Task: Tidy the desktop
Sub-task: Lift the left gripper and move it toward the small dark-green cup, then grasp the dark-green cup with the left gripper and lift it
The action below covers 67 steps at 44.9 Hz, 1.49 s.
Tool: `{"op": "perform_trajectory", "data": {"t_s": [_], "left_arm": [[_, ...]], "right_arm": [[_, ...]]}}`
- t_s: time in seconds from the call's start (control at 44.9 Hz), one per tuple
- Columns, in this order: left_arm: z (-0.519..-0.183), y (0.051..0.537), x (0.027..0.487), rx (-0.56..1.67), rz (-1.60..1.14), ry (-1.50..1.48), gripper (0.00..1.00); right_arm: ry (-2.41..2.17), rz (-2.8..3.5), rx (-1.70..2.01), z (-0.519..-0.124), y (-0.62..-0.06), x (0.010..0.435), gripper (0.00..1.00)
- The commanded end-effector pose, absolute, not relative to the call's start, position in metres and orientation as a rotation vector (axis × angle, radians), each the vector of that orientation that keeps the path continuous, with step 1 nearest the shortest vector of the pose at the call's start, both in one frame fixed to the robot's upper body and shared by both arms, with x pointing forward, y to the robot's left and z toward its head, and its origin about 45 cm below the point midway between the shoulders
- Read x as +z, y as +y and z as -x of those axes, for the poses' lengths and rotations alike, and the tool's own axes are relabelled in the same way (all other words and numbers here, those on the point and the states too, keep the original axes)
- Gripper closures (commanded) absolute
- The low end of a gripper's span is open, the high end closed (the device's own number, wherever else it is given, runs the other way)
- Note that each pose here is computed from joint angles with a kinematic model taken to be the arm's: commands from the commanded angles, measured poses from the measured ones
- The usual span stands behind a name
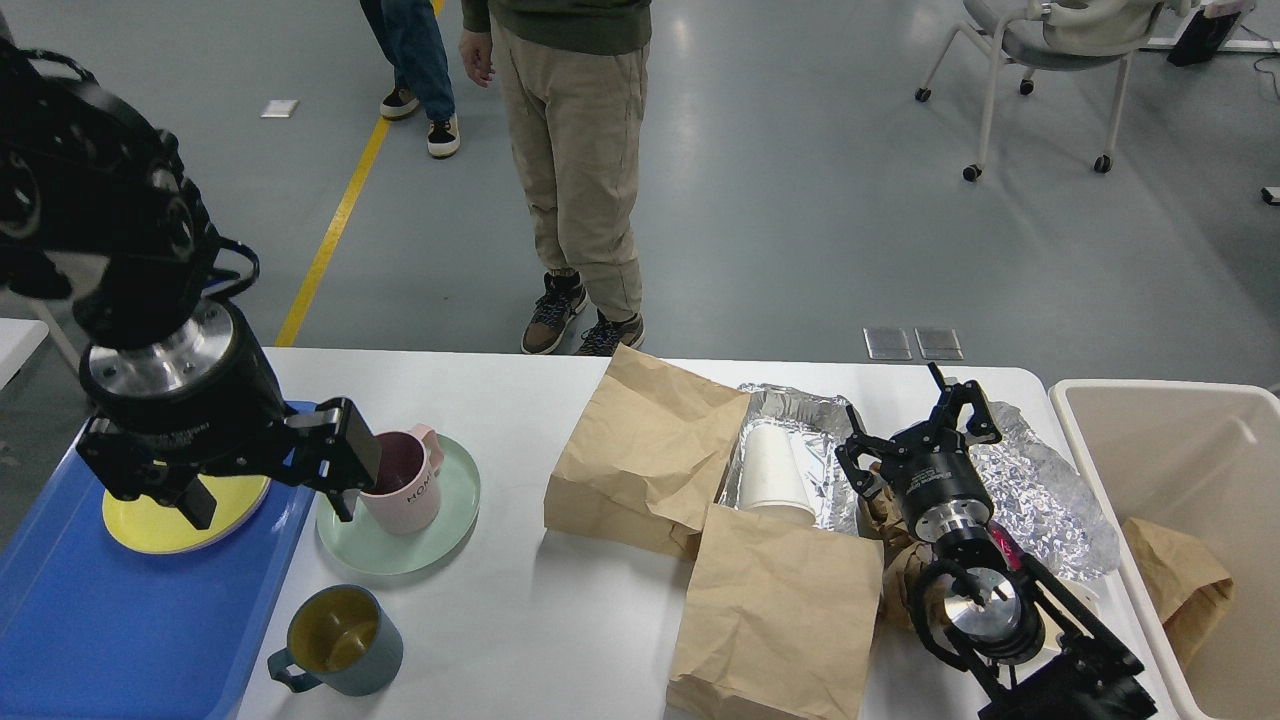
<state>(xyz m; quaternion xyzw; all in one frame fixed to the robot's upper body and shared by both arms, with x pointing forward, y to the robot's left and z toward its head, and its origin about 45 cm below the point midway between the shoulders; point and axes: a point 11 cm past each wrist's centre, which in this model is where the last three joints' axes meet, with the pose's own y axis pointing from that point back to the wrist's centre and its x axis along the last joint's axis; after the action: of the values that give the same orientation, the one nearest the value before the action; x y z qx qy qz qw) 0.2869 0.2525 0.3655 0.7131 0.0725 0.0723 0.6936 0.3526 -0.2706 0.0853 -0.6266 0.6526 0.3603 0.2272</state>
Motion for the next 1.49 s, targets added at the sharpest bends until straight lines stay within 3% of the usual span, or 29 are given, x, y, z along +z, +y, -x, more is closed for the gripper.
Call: {"op": "perform_trajectory", "data": {"t_s": [0.0, 0.29, 0.958, 1.203, 1.471], "left_arm": [[-0.286, 0.268, 0.311, 0.171, -1.627, 0.169, 0.07], [-0.276, 0.293, 0.188, 0.203, -1.671, 0.109, 0.10], [-0.273, 0.328, 0.139, 0.182, -1.661, 0.077, 0.12], [-0.268, 0.330, 0.126, 0.183, -1.646, 0.104, 0.33], [-0.265, 0.334, 0.124, 0.190, -1.645, 0.119, 0.72]], "right_arm": [[1.799, 1.728, 0.992, -0.353, -0.271, 0.085, 0.00], [1.799, 1.728, 0.992, -0.353, -0.271, 0.085, 0.00], [1.799, 1.728, 0.992, -0.353, -0.271, 0.085, 0.00], [1.798, 1.726, 0.993, -0.353, -0.271, 0.085, 0.00], [1.798, 1.726, 0.993, -0.353, -0.271, 0.085, 0.00]]}}
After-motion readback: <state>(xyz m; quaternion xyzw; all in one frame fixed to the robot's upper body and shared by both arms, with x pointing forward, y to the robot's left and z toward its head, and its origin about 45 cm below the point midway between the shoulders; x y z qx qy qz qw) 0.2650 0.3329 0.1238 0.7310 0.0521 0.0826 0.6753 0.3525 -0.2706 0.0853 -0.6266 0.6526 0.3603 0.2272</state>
